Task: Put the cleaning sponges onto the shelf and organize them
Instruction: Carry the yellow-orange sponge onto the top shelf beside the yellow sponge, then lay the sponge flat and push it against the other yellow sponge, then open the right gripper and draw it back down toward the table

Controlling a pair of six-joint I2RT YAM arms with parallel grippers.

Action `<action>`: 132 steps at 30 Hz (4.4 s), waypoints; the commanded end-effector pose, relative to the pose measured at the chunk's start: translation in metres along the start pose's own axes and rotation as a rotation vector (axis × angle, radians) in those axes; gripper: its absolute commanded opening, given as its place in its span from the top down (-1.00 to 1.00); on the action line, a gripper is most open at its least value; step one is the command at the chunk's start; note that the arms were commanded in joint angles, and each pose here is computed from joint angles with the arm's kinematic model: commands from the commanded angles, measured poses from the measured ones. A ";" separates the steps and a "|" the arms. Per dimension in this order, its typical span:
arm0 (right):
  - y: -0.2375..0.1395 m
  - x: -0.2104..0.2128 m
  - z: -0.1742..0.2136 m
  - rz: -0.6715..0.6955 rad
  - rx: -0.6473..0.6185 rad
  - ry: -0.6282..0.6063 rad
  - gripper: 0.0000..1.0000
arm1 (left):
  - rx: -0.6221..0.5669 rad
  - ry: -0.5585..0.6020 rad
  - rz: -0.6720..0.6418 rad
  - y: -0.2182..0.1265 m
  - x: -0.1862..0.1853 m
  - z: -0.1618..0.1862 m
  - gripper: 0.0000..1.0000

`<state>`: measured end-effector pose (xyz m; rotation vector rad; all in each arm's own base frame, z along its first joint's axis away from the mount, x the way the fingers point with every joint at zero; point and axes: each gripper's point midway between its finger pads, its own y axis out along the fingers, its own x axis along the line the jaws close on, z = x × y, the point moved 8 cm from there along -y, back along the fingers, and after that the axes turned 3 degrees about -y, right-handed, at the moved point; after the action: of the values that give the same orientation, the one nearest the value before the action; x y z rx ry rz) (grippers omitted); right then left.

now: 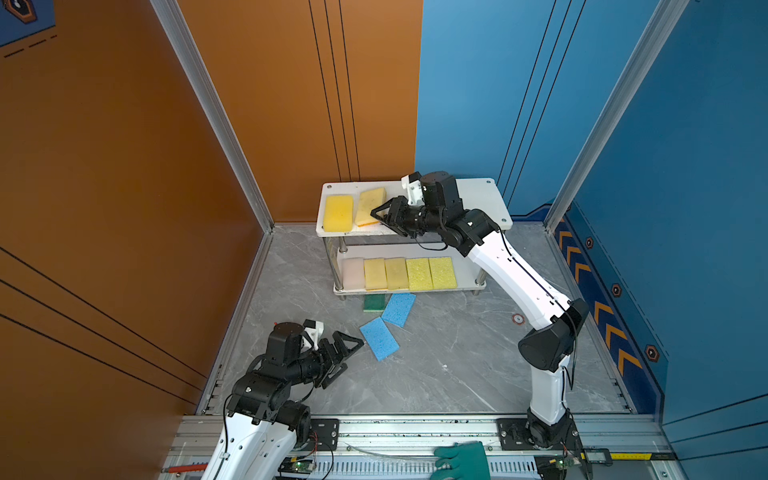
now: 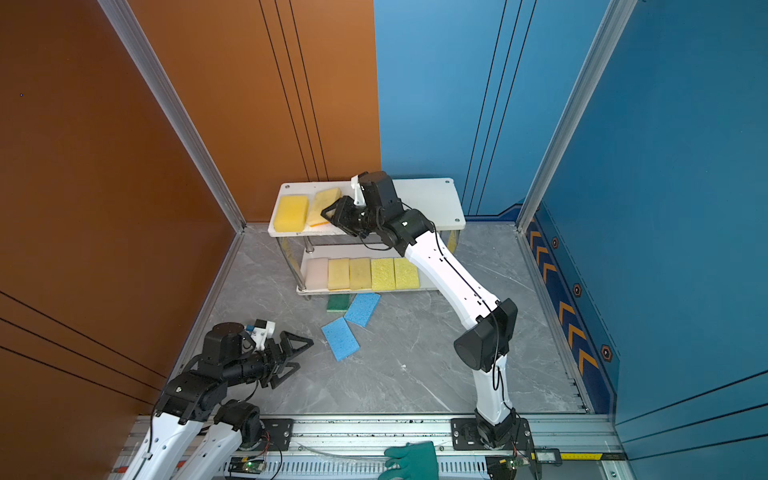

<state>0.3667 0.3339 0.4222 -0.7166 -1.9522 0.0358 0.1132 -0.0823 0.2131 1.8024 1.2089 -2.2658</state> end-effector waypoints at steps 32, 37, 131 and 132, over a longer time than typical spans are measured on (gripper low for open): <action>-0.016 -0.008 0.017 0.337 0.019 -0.358 -0.56 | 0.029 0.005 -0.005 -0.009 0.002 0.007 -0.96; -0.008 -0.014 0.015 0.340 0.032 -0.367 -0.57 | 0.029 0.000 -0.008 -0.010 0.003 0.007 -0.96; 0.022 -0.020 -0.022 0.088 -0.012 -0.226 -1.00 | 0.034 -0.067 -0.015 -0.006 0.012 -0.013 -0.96; 0.026 -0.021 -0.022 0.079 -0.012 -0.219 -1.00 | 0.034 -0.070 -0.014 -0.006 0.013 -0.013 -0.96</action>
<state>0.3974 0.3230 0.4344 -0.8820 -2.2089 0.1070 0.1192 -0.0646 0.2035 1.6845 1.2135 -2.3562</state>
